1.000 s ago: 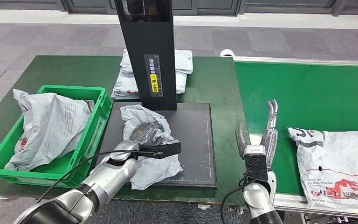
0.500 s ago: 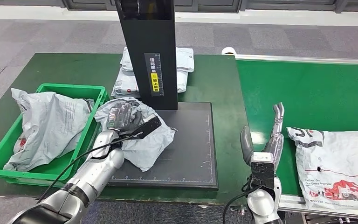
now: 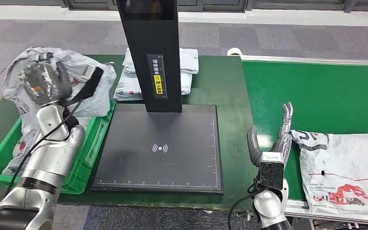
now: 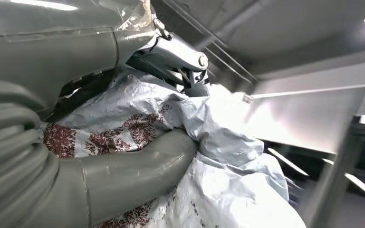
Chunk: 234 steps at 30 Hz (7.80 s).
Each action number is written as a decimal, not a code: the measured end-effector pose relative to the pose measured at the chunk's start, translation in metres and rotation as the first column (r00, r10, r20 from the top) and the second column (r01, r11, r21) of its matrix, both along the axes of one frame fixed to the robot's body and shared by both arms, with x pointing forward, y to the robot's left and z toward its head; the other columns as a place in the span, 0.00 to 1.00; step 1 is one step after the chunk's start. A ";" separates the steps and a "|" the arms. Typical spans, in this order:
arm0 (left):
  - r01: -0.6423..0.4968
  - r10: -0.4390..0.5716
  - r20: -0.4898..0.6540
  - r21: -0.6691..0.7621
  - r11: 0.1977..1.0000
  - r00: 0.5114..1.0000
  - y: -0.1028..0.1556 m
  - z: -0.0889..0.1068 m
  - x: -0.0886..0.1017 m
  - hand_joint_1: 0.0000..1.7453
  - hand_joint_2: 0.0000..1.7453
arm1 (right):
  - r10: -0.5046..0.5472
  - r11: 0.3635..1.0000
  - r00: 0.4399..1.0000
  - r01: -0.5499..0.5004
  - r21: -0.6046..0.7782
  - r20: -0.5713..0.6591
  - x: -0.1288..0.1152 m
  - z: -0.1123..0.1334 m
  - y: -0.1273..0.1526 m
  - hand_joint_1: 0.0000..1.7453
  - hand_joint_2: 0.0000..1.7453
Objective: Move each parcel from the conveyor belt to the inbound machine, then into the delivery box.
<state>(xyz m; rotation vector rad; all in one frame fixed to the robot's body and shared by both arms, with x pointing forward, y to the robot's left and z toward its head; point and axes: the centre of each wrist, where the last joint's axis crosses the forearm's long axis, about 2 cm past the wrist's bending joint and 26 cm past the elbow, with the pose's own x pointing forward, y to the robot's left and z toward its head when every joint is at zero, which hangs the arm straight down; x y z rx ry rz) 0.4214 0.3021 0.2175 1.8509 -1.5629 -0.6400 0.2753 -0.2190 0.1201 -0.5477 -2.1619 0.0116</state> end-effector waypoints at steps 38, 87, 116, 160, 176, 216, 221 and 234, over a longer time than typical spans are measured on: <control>-0.107 0.031 -0.390 -0.174 0.979 0.920 0.085 -0.070 -0.004 0.00 1.00 | 0.056 0.996 0.992 -0.063 -0.056 -0.111 -0.009 -0.009 0.006 0.00 1.00; 0.361 -0.924 0.235 -0.925 -0.118 0.300 -0.173 -0.106 -0.058 0.00 1.00 | -0.794 0.576 0.347 0.172 -0.799 -0.498 -0.008 -0.102 -0.148 0.00 1.00; 0.440 -0.937 0.091 -0.895 0.071 0.336 -0.182 -0.099 -0.052 0.00 1.00 | -0.708 0.699 0.027 -0.115 -0.706 -0.705 -0.036 -0.141 -0.176 1.00 1.00; 0.643 -0.707 0.386 -0.755 0.126 0.592 -0.160 -0.073 -0.036 0.00 1.00 | 0.180 0.972 0.961 -0.206 -0.111 -0.210 0.070 0.035 0.033 1.00 1.00; 0.637 -0.664 0.423 -0.763 0.106 0.617 -0.156 -0.074 -0.035 0.00 1.00 | 0.521 0.724 0.661 -0.677 -0.130 -0.539 0.078 0.008 0.126 1.00 1.00; 0.634 -0.648 0.442 -0.769 0.082 0.620 -0.151 -0.074 -0.032 0.00 1.00 | 0.734 0.670 0.664 -0.742 -0.007 -0.143 0.094 0.065 0.148 0.93 1.00; 0.637 -0.651 0.441 -0.766 0.088 0.619 -0.151 -0.073 -0.031 0.00 1.00 | 0.722 0.680 0.673 -0.733 -0.017 -0.161 0.097 0.064 0.144 0.00 0.50; 0.638 -0.736 0.360 -0.759 0.125 0.573 -0.151 -0.079 -0.033 0.00 1.00 | 0.542 0.794 0.772 -0.600 -0.100 -0.331 0.104 0.044 0.120 0.00 0.00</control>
